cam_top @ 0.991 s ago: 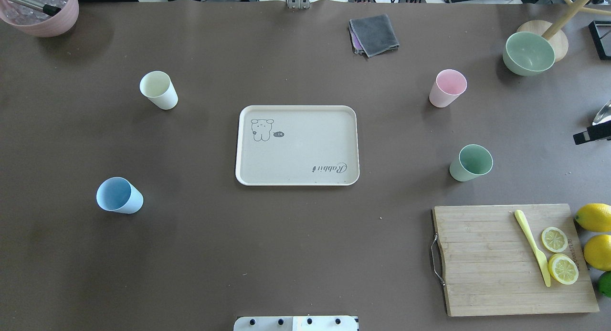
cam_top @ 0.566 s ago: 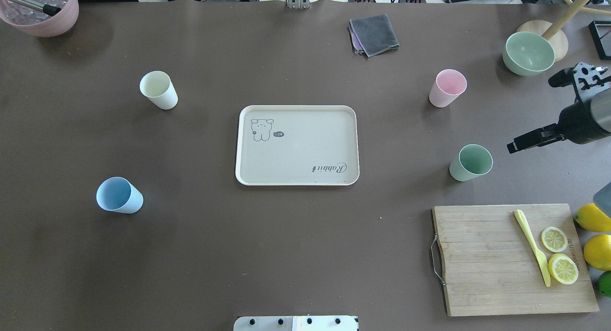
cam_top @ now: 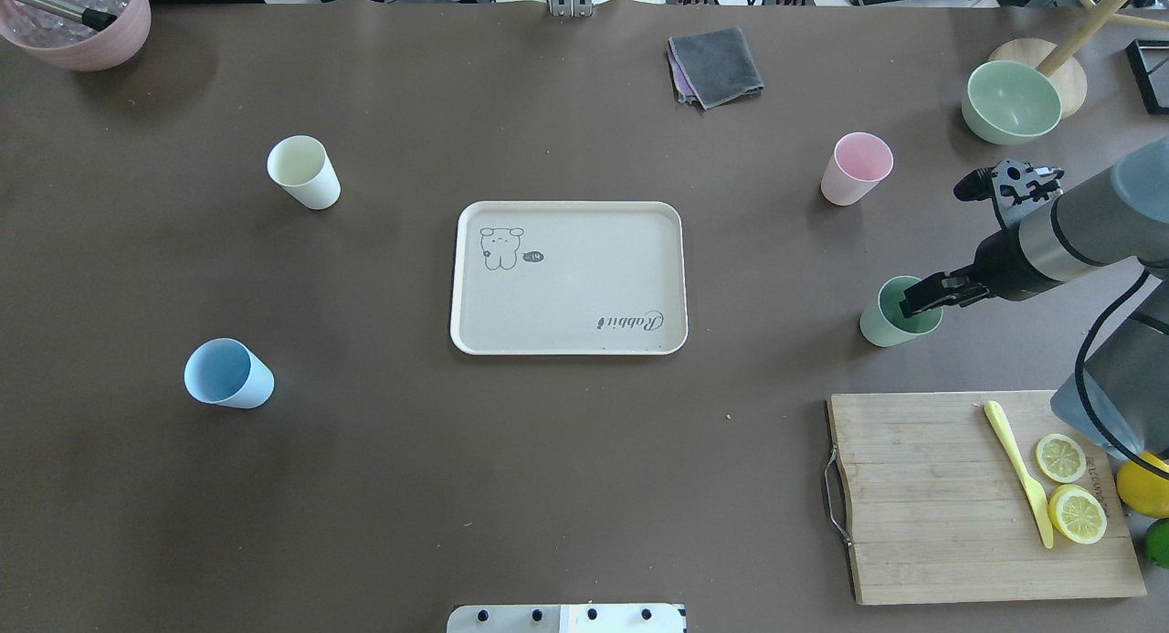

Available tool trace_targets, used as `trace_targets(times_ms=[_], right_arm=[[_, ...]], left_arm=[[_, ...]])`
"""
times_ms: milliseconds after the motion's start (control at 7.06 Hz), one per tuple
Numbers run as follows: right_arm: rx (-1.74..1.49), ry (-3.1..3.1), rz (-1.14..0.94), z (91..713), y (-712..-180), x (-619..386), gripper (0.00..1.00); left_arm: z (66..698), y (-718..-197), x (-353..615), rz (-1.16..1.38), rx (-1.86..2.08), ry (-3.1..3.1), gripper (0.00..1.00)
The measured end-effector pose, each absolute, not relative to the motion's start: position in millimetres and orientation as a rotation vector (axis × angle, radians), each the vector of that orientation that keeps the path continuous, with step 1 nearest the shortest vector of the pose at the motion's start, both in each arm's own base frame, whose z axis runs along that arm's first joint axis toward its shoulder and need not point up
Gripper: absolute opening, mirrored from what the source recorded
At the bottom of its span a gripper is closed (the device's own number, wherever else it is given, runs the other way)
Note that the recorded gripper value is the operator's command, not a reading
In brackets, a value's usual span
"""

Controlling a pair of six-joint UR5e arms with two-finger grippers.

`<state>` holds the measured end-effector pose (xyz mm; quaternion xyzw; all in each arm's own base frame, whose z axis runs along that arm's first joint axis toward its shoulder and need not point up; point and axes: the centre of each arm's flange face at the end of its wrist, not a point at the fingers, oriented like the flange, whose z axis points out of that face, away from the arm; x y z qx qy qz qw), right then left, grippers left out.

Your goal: Place all cups on tray

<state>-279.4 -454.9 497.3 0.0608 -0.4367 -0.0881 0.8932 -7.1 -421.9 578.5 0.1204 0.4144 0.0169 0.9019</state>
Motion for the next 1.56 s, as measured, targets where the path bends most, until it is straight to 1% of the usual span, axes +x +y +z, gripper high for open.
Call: trace_targets(times_ms=[283,566,708,850,1133,1416,1558], right_arm=[[0.110,-0.910,-0.183,500,-455,-283,0.00],[0.095,-0.932,-0.187,490,-455,-285,0.00],[0.076,-0.960,-0.172,468,-460,-290,0.00],[0.050,-0.994,-0.139,430,-472,-301,0.00],[0.011,-1.042,-0.063,359,-483,-339,0.00],[-0.002,-1.053,-0.007,305,-472,-397,0.00],[-0.005,-1.049,0.009,287,-462,-422,0.00]], left_arm=[[575,-424,-6,0.026,0.249,0.862,0.98],[550,-444,25,-0.043,0.206,0.898,0.98],[528,-452,54,-0.075,0.184,0.914,0.97],[503,-454,97,-0.100,0.176,0.916,0.97],[462,-445,187,-0.144,0.163,0.925,0.97],[442,-423,247,-0.120,0.153,0.927,0.89],[444,-410,272,-0.086,0.149,0.912,0.89]])
